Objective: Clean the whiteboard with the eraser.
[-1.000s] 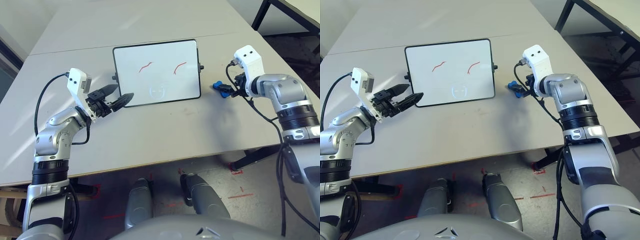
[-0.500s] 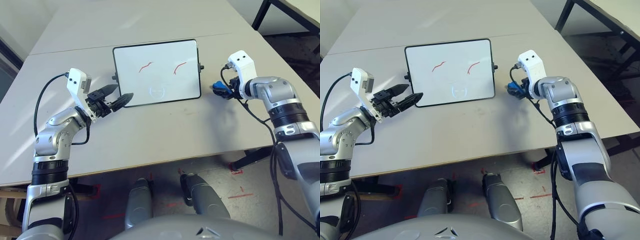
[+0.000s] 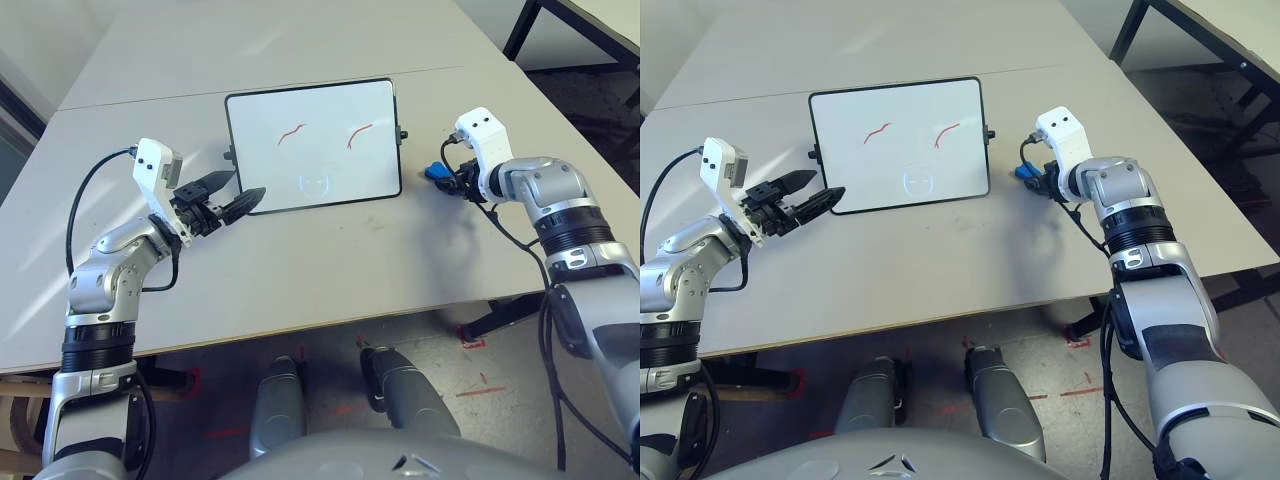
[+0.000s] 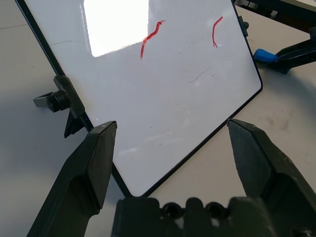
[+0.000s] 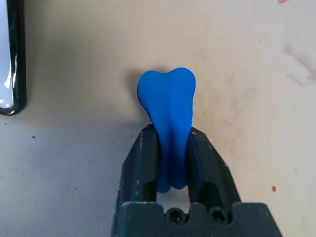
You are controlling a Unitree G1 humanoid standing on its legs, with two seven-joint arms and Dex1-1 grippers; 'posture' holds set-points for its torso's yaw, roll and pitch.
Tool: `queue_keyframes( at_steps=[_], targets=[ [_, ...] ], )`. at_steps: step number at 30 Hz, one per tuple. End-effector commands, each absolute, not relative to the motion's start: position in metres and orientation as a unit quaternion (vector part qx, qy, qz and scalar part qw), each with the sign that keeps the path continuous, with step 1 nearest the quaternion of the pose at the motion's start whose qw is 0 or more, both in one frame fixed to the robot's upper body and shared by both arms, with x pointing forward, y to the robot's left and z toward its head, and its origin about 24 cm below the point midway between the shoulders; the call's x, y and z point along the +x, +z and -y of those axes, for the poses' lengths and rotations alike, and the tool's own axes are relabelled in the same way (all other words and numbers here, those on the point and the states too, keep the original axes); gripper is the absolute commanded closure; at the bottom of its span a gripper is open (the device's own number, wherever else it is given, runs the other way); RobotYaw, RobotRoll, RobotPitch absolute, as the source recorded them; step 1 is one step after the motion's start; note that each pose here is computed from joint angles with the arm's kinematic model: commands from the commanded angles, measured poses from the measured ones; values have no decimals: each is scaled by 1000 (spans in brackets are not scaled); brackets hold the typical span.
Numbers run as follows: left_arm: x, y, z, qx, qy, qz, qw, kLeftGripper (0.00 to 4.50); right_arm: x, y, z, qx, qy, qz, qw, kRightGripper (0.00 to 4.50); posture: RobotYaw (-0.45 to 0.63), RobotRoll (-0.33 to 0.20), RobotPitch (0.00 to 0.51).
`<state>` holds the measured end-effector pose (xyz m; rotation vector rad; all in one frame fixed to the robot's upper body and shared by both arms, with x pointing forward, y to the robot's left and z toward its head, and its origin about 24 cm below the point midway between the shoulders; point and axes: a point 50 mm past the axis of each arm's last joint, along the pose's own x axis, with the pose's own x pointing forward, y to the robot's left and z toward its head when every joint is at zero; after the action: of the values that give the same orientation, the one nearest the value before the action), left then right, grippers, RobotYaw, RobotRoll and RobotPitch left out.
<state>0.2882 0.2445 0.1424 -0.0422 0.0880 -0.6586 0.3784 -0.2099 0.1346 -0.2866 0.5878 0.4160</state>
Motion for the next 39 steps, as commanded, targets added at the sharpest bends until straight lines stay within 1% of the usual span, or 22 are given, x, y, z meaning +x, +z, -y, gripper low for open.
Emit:
queue_keyframes(
  at_steps=[1,5,8,11,16,19,22,28,39],
  targets=[
    [288,144,-243,-10,-326,-45,944,0,377,142,212,-188,211,-263,923,4073,-90,0,134],
    [288,144,-243,-10,-327,-46,944,0,377,168,214,-297,204,-210,909,4073,-91,0,133],
    [288,144,-243,-10,-328,-46,944,0,376,187,209,-373,209,-174,887,4073,-91,0,133],
    [289,143,-242,-10,-330,-47,943,0,374,209,190,-453,237,-130,850,4073,-105,0,130],
    [292,144,-239,-10,-335,-47,941,0,373,228,158,-538,295,-79,786,4073,-115,0,128],
    [294,144,-237,-10,-338,-47,940,0,380,235,142,-559,318,-61,763,4073,-116,0,126],
    [295,144,-237,-9,-338,-45,940,0,387,234,133,-580,340,-61,738,4073,-107,0,125],
    [292,144,-239,-1,-337,-46,940,0,397,229,133,-610,355,-83,704,4073,-89,0,129],
    [288,144,-239,-3,-333,-46,942,0,406,229,124,-615,359,-80,697,4073,-77,0,134]
  ],
)
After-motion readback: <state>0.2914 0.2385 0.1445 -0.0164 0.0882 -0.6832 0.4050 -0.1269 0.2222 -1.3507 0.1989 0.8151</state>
